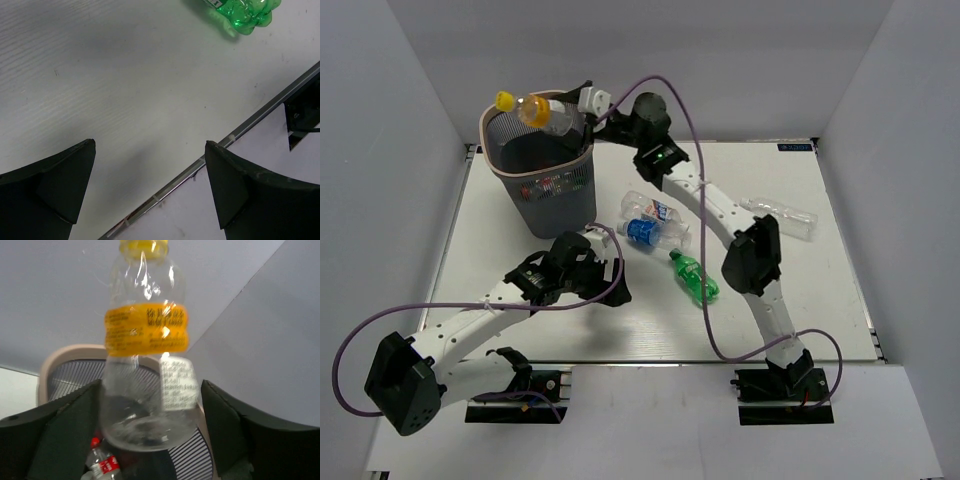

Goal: Put the plastic bottles in the bin

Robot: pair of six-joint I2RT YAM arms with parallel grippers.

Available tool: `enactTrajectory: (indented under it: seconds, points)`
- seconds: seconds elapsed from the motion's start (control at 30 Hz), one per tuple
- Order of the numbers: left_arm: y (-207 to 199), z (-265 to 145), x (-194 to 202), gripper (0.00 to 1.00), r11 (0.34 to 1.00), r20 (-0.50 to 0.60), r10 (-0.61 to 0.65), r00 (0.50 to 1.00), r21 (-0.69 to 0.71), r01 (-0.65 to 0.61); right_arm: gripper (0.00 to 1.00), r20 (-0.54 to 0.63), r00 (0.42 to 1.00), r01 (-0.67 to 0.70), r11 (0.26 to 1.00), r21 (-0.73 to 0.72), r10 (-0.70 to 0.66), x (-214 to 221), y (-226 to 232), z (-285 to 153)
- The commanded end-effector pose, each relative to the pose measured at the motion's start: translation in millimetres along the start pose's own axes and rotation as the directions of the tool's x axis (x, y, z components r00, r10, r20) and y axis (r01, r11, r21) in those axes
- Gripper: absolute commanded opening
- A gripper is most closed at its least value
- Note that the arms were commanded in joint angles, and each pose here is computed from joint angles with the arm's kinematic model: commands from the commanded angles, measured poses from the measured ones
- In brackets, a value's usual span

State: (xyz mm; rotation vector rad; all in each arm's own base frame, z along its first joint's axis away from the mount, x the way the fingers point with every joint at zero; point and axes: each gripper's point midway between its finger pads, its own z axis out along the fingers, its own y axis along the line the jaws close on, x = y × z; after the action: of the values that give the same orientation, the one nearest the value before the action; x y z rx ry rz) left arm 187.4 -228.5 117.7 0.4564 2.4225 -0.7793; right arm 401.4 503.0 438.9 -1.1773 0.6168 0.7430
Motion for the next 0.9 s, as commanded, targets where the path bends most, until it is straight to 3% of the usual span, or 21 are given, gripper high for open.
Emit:
enactTrajectory:
  seconds: [0.0,0.03,0.13,0.33,0.37,0.4,0.47,0.5,0.53,0.6,0.63,0.67,0.7,0.73,0.77,0.8,0.83,0.87]
  points:
    - [-7.6,-4.3,-5.6,1.00,1.000,0.023,-0.003,1.000,0.021,0.003,0.86,0.084,0.996,0.034,0.993,0.111,-0.044,-18.9,-22.0,14.7]
    - [-7.6,-4.3,-5.6,1.00,1.000,0.023,-0.003,1.000,0.021,0.003,0.90,0.077,0.996,0.033,0.992,0.124,-0.042,-14.9,-23.6,14.6]
    - [-12.8,-3.5,-9.2,1.00,0.999,0.039,-0.011,0.999,0.036,0.010,0.90,0.056,0.998,0.031,0.989,0.147,-0.039,-8.0,-23.9,13.5]
    - [-21.6,2.6,-31.1,1.00,0.999,0.099,-0.013,0.995,0.050,0.008,0.90,0.058,0.994,0.075,0.969,0.237,-0.091,-54.9,-57.8,-8.1]
    - [-26.8,5.0,-36.5,1.00,0.998,0.108,-0.005,0.994,0.061,-0.001,0.80,0.066,0.992,0.088,0.962,0.258,-0.109,-74.0,-65.3,-13.9]
    - [-26.7,8.0,-44.8,1.00,0.999,0.127,-0.004,0.992,0.050,-0.002,0.63,0.038,0.996,0.064,0.952,0.299,-0.079,-82.5,-75.8,-22.8]
    - [-31.7,20.9,-62.6,1.00,0.999,0.135,0.002,0.991,0.034,-0.007,0.00,-0.037,0.999,0.043,0.885,0.464,-0.028,-79.3,-113.8,-58.4]
    - [-31.7,26.3,-66.4,1.00,0.999,0.128,0.018,0.992,0.028,-0.021,0.00,-0.126,0.991,0.021,0.880,0.475,0.045,-56.3,-118.9,-76.7]
    - [-41.8,27.9,-83.6,1.00,0.998,0.158,0.053,0.986,0.036,-0.059,0.00,-0.155,0.985,0.012,0.873,0.488,0.073,-60.5,-124.3,-91.2]
    - [-34.2,48.2,-78.4,0.99,0.990,0.089,0.142,0.986,-0.004,-0.142,0.00,-0.312,0.905,-0.081,0.836,0.542,0.290,-11.1,-124.7,-152.0]
    - [-36.3,49.1,-90.5,0.99,0.983,0.103,0.181,0.978,-0.014,-0.181,0.00,-0.339,0.885,-0.090,0.834,0.544,0.317,-26.2,-121.6,-171.8]
    - [-37.7,53.3,-91.0,0.99,0.964,0.094,0.265,0.960,-0.015,-0.265,0.02,-0.440,0.775,-0.178,0.825,0.537,0.454,30.1,-94.3,-218.2]
    - [-39.4,56.8,-94.1,0.99,0.951,0.099,0.308,0.946,-0.020,-0.308,0.40,-0.467,0.734,-0.209,0.819,0.535,0.492,38.9,-82.4,-235.5]
    - [-38.0,62.0,-96.7,0.99,0.938,0.098,0.346,0.933,-0.024,-0.346,0.65,-0.532,0.627,-0.294,0.805,0.516,0.570,54.8,-43.4,-261.4]
    - [-42.4,61.0,-110.0,0.99,0.902,0.140,0.432,0.891,-0.042,-0.430,0.81,-0.536,0.594,-0.317,0.787,0.530,0.600,51.1,-41.9,-292.8]
    - [-46.5,63.8,-115.7,0.99,0.885,0.155,0.465,0.871,-0.052,-0.463,0.90,-0.560,0.510,-0.387,0.755,0.529,0.653,71.3,-8.8,-312.9]
    - [-46.2,63.9,-122.8,1.00,0.876,0.163,0.482,0.861,-0.072,-0.477,0.90,-0.576,0.442,-0.415,0.727,0.547,0.687,67.0,7.0,-337.9]
    - [-34.4,72.3,-122.5,1.00,0.878,0.123,0.476,0.871,-0.122,-0.463,0.90,-0.571,0.419,-0.454,0.707,0.542,0.706,64.5,17.9,-344.0]
